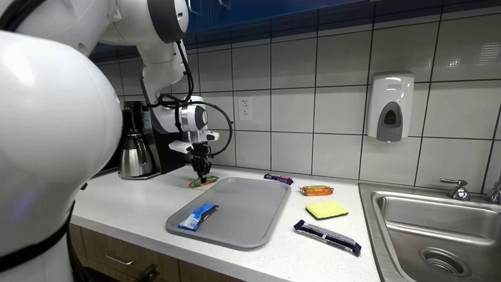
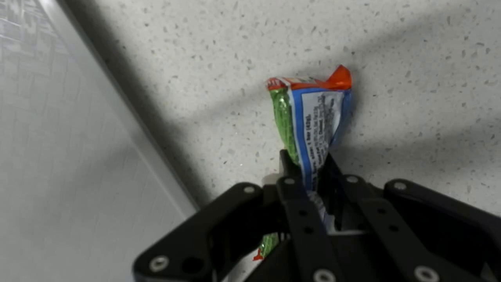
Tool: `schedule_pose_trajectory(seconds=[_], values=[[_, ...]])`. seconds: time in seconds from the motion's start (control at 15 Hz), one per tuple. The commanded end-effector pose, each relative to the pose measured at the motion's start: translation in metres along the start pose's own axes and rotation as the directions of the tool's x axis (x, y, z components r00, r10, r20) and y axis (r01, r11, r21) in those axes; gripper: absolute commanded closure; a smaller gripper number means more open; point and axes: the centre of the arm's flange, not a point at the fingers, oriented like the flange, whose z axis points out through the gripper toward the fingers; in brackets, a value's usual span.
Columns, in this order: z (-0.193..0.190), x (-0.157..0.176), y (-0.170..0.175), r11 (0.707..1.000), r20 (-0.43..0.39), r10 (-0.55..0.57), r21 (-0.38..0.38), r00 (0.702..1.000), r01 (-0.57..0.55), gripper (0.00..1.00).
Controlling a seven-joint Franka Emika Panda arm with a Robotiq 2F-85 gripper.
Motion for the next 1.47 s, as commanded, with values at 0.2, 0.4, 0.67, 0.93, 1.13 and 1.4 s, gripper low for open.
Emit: schedule_pose_trajectory(seconds=[0.2,0.4,0.67,0.93,1.13,1.4], values=[[-0.047,-0.006,0.022,0.998,0.014,-0.023,0.052,1.000,0.022,0.96],[-0.068,-0.010,0.037,0.996,0.008,-0.044,0.073,0.999,0.044,0.96],[-0.090,-0.017,0.063,0.994,-0.003,-0.073,0.076,0.997,0.073,0.96],[-0.100,-0.028,0.091,0.993,0.009,-0.101,0.069,0.995,0.100,0.96],[-0.101,-0.035,0.112,0.989,0.013,-0.134,0.069,0.991,0.133,0.96],[-0.096,-0.042,0.137,0.980,0.033,-0.190,0.060,0.981,0.188,0.96]])
